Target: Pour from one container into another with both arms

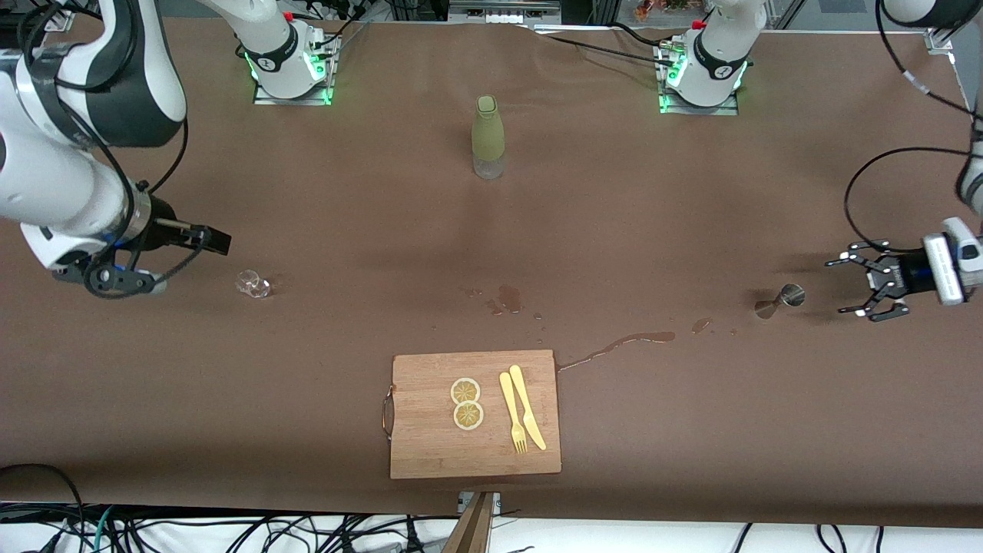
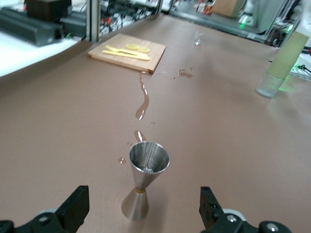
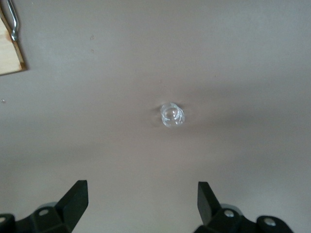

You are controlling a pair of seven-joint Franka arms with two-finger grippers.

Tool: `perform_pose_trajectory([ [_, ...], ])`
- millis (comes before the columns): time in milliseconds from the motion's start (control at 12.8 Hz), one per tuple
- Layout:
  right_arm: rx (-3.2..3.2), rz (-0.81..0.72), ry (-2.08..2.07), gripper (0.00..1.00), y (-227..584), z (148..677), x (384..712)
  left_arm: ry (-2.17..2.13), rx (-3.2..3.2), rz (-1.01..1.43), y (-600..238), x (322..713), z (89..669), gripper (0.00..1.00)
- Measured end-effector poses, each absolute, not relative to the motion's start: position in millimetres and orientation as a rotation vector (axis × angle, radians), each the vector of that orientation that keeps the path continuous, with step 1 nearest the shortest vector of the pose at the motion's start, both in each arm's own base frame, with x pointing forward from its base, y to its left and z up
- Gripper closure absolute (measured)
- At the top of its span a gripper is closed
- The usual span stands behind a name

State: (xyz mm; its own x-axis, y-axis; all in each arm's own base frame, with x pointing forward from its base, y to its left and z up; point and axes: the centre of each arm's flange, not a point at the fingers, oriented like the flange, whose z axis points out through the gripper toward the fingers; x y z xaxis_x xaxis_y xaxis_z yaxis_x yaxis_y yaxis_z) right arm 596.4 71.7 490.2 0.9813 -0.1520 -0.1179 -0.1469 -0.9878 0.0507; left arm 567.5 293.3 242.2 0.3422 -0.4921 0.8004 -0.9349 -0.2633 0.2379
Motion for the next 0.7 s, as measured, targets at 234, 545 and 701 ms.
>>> perform_pose_trajectory([
  [234,3.112,-0.187,-0.236,0.00,57.3,494.8,554.5,-1.082,2.117,0.565,289.3,571.3,329.4,0.00],
  [545,3.126,-0.184,-0.192,0.00,37.6,503.4,545.8,-0.814,2.362,0.297,222.0,589.5,422.4,0.00],
  [701,3.134,-0.200,-0.125,0.00,17.4,509.5,545.6,-0.670,2.491,0.190,180.9,593.4,466.0,0.00],
])
